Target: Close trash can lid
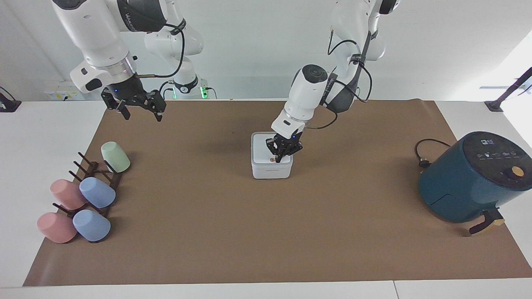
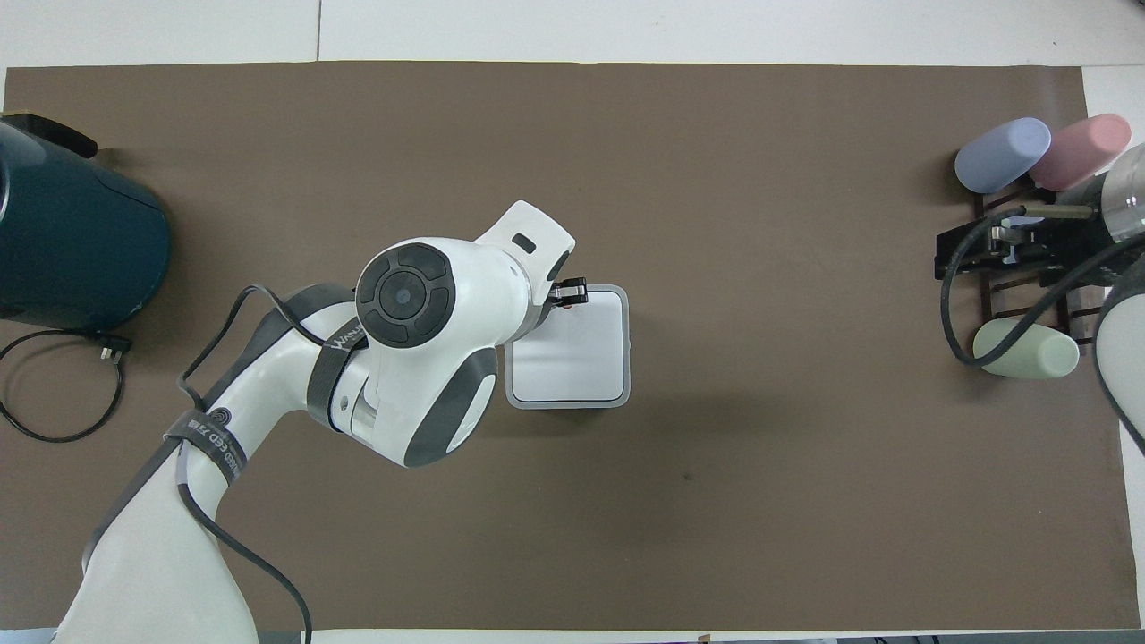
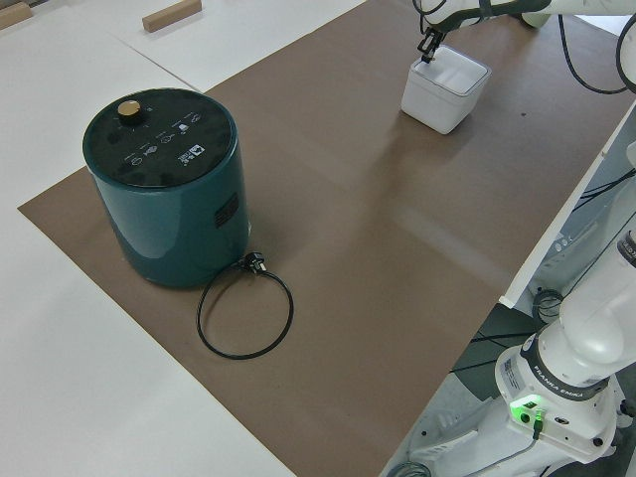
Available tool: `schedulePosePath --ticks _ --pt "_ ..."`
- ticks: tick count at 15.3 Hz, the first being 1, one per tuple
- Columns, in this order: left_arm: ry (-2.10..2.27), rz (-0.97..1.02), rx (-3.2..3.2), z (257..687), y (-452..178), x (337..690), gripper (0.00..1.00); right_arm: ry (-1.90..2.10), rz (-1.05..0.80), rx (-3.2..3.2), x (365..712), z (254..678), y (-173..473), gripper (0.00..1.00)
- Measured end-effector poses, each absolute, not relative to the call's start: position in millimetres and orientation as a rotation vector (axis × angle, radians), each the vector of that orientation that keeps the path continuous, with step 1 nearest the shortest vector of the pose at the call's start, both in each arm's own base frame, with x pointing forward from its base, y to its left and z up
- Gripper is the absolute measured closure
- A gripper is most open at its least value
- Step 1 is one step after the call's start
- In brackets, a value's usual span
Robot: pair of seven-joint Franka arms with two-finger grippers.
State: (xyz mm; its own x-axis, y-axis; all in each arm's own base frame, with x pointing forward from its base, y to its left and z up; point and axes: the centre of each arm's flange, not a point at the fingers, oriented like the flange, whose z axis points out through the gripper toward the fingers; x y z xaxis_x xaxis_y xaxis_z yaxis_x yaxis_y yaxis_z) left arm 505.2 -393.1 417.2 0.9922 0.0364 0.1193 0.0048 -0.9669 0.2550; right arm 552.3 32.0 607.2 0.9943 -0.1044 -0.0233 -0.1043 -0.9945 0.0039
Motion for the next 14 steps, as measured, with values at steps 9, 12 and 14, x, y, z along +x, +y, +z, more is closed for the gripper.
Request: schedulePosePath --ticks 9,12,14 --pt "0.098 0.05 2.958 522 -262 577 0.99 -0.164 -0.037 3.134 552 607 32 0.0" --pt "0.009 -0.001 2.988 540 -172 589 0.83 -0.164 -0.037 3.134 552 607 32 0.0" --pt "-0.042 -0.026 2.997 551 -122 589 0.63 -0.164 -0.037 3.134 552 607 32 0.0"
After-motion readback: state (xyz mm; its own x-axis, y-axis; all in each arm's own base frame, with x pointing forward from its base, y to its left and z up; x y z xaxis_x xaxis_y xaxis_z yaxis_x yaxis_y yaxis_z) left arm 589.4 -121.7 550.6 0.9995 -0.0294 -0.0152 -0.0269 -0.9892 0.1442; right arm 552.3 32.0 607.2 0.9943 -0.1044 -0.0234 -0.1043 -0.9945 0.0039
